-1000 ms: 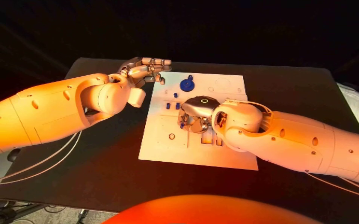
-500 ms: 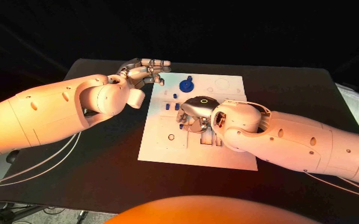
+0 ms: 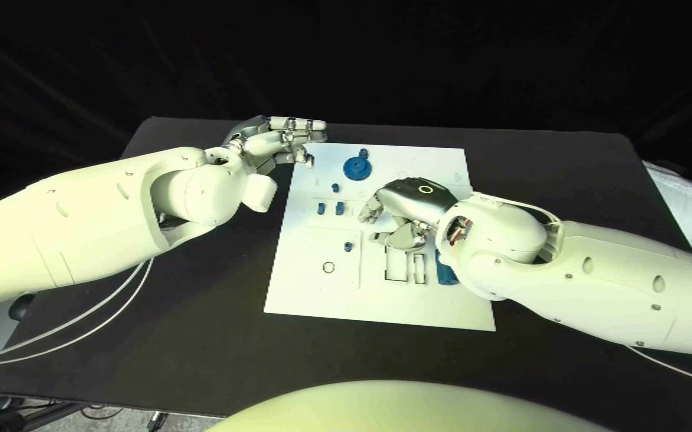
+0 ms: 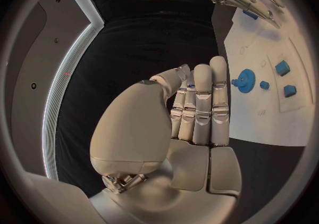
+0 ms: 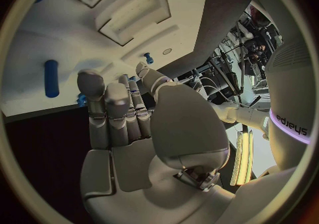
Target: Assemble the parts on the task board
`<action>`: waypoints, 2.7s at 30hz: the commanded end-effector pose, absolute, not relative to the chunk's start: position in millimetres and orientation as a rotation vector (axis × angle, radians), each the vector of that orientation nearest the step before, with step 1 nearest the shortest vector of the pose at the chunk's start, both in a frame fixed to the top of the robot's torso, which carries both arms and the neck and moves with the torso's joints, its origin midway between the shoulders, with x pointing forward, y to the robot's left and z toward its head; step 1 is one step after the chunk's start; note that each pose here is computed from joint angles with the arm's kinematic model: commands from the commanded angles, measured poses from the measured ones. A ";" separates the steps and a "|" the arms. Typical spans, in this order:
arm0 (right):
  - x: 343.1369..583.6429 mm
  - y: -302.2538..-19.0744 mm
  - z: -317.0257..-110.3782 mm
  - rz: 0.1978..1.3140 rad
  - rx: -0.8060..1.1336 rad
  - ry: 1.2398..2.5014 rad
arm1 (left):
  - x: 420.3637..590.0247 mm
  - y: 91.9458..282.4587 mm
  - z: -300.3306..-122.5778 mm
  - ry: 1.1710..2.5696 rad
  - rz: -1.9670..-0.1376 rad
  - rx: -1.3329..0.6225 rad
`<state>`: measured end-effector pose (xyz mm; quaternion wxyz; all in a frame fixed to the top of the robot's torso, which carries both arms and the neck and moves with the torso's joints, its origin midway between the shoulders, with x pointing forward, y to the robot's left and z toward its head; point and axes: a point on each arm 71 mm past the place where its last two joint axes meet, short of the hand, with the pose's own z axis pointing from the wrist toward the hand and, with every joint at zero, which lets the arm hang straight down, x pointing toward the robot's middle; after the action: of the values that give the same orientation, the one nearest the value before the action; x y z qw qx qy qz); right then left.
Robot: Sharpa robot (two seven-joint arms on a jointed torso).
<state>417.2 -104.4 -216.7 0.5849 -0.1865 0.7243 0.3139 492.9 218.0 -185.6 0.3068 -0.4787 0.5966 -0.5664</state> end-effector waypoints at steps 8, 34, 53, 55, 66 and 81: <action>429.8 -148.5 -197.2 0.641 -0.369 1.697 | 491.8 218.5 -184.4 1.583 -1.521 -1.252; 449.3 -168.8 -204.9 0.474 -0.431 1.780 | 491.4 218.1 -184.4 1.585 -1.525 -1.251; 453.2 -162.2 -207.9 0.467 -0.445 1.759 | 491.7 217.7 -184.5 1.587 -1.526 -1.251; 453.3 -161.4 -206.5 0.478 -0.434 1.737 | 491.9 218.0 -184.6 1.587 -1.525 -1.251; 448.4 -168.7 -192.4 0.547 -0.310 1.661 | 493.3 219.5 -185.4 1.586 -1.518 -1.255; 416.8 -129.3 -166.5 0.796 -0.278 1.649 | 494.7 219.7 -186.0 1.584 -1.517 -1.254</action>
<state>420.2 -134.4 -166.0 0.6112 -0.1293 0.7122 0.3200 495.0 222.3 -187.1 0.3080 -0.4798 0.5966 -0.5647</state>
